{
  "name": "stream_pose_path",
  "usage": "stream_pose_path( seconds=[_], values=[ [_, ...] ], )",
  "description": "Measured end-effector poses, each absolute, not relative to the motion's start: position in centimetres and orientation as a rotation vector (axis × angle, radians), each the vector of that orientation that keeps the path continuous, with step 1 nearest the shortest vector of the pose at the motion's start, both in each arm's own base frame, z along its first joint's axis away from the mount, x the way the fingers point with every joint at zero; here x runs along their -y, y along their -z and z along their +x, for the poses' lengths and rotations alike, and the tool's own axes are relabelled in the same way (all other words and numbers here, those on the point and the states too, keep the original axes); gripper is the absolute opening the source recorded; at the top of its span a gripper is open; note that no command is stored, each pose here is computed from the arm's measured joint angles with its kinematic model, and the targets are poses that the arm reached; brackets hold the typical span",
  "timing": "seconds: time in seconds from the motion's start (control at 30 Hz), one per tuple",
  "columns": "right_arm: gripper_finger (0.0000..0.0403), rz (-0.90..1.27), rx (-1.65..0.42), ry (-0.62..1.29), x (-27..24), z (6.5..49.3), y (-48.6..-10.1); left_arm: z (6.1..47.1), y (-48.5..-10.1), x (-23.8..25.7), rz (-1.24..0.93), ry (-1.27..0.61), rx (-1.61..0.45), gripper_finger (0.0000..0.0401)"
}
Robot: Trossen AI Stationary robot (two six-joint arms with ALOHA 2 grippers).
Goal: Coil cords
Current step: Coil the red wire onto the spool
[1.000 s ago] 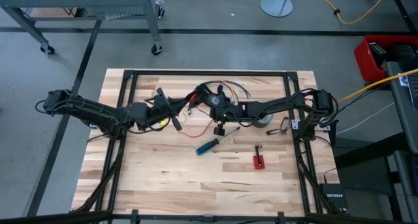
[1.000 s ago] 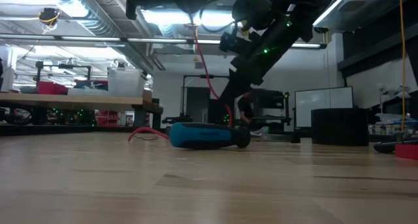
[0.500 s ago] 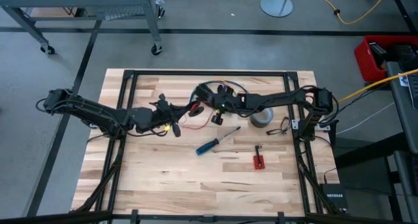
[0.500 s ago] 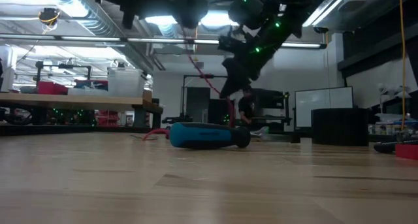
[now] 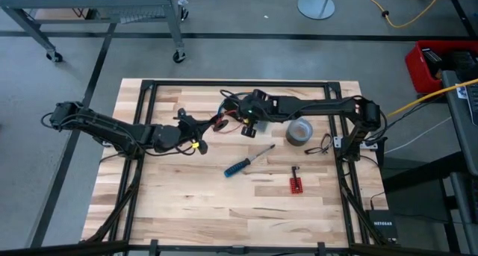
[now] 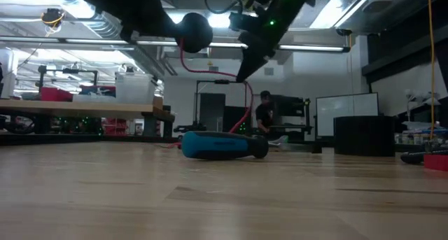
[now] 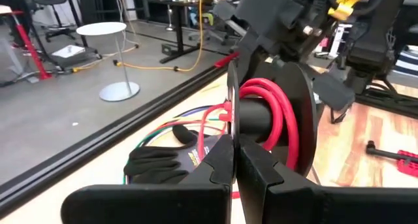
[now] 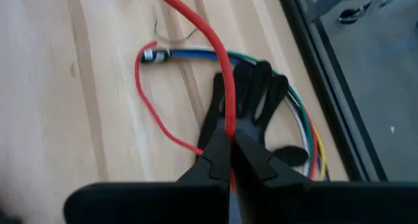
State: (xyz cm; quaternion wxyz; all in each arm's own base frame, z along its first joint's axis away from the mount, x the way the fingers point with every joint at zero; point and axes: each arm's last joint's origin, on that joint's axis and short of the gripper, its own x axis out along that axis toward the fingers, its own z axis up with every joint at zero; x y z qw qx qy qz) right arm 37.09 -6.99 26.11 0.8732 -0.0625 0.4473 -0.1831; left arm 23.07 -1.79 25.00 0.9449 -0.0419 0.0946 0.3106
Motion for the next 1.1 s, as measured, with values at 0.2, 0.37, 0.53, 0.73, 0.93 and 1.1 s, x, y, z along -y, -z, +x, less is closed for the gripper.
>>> stream_pose_path(
  seconds=[0.2,0.37,0.53,0.73,0.93,1.1],
  values=[
    [0.0003,-0.138,-1.007,0.372,6.9,36.7,-27.1,23.0,-24.9,1.7,-0.079,-0.646,-0.2,0.0],
    [0.0003,-0.173,-1.024,0.399,7.0,36.6,-28.2,23.0,-24.9,1.7,-0.077,-0.647,-0.206,0.0],
    [0.0003,-0.195,-1.016,0.416,7.1,36.6,-29.9,23.0,-24.7,1.7,-0.083,-0.649,-0.217,0.0],
    [0.0003,-0.215,-0.986,0.414,7.1,36.7,-31.9,22.7,-24.0,1.7,-0.107,-0.665,-0.269,0.0],
    [0.0003,-0.197,-0.992,0.375,6.9,36.4,-33.1,22.5,-23.6,1.6,-0.106,-0.682,-0.305,0.0],
    [0.0003,-0.161,-1.0,0.304,6.7,36.3,-33.4,22.5,-23.6,1.6,-0.097,-0.698,-0.306,0.0]
  ],
)
